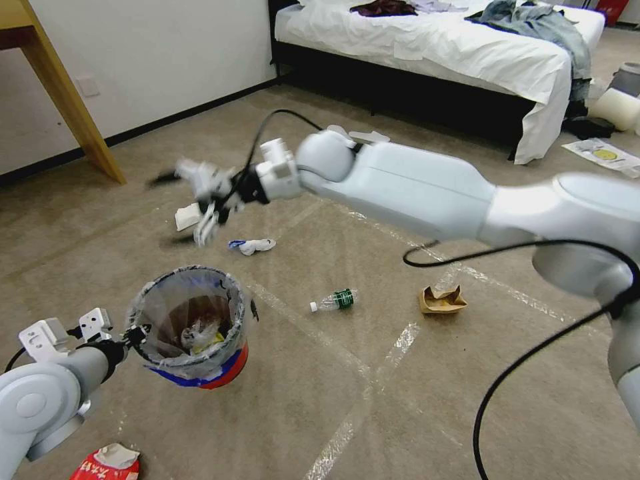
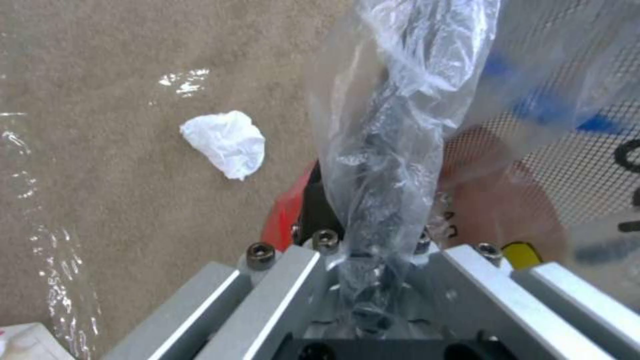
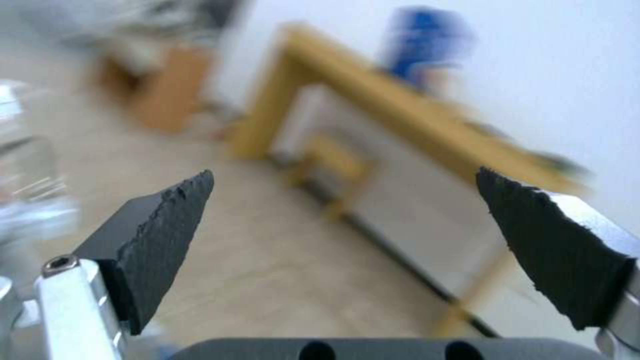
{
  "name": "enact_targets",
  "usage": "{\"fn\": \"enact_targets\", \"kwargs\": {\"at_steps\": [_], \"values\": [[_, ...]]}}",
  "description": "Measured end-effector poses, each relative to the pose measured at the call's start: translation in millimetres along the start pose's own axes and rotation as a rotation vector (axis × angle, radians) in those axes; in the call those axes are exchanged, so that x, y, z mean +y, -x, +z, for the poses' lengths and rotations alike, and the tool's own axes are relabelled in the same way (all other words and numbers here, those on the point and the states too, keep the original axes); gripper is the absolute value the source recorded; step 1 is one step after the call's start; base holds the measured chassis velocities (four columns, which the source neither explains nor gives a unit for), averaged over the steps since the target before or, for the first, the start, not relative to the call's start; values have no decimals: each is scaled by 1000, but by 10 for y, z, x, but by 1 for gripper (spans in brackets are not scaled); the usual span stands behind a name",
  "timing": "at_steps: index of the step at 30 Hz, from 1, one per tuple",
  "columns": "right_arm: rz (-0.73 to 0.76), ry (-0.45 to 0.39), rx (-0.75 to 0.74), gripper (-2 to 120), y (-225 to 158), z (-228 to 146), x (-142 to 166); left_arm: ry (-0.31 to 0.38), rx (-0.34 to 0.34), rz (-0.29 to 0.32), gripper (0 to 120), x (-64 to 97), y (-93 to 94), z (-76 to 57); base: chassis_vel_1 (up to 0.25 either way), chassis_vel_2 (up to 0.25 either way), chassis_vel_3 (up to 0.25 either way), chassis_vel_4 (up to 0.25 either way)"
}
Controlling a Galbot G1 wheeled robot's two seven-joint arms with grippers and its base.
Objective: Pick up the trash bin and place the garbage on the floor into it.
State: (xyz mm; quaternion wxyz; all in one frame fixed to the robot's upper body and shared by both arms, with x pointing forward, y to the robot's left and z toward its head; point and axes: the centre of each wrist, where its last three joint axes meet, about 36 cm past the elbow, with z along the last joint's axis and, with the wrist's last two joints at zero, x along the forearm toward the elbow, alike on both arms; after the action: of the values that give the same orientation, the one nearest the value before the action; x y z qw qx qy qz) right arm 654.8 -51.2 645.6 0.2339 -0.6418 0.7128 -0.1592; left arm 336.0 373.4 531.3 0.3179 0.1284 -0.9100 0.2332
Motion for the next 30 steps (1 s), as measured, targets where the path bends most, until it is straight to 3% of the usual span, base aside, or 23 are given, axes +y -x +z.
{"fn": "enact_targets", "kwargs": {"at_steps": [1,2,4,5,10,14,17,20,30], "values": [[160,31,-17,100,-296,79,18,4,-2,-5,0,12,-7,-26,0,0,0,0],[160,31,-17,100,-296,79,18,4,-2,-5,0,12,-7,-26,0,0,0,0],[428,98,-25,100,-869,277,193,10,-3,-14,0,27,-22,-68,0,0,0,0],[428,98,-25,100,-869,277,193,10,-3,-14,0,27,-22,-68,0,0,0,0],[719,127,-32,100,-1476,460,538,8,-1,-30,0,65,-35,-76,0,0,0,0],[819,127,-28,100,-1684,516,711,3,-1,-34,0,74,-34,-65,0,0,0,0],[926,142,1,100,-1931,683,1171,-5,-9,-39,0,92,-56,-77,0,0,0,0],[994,143,-7,100,-2054,667,1421,-10,-18,-44,0,116,-95,-94,0,0,0,0],[1100,134,7,100,-2368,642,2084,-35,-26,-53,0,159,-198,-34,0,0,0,0]]}}
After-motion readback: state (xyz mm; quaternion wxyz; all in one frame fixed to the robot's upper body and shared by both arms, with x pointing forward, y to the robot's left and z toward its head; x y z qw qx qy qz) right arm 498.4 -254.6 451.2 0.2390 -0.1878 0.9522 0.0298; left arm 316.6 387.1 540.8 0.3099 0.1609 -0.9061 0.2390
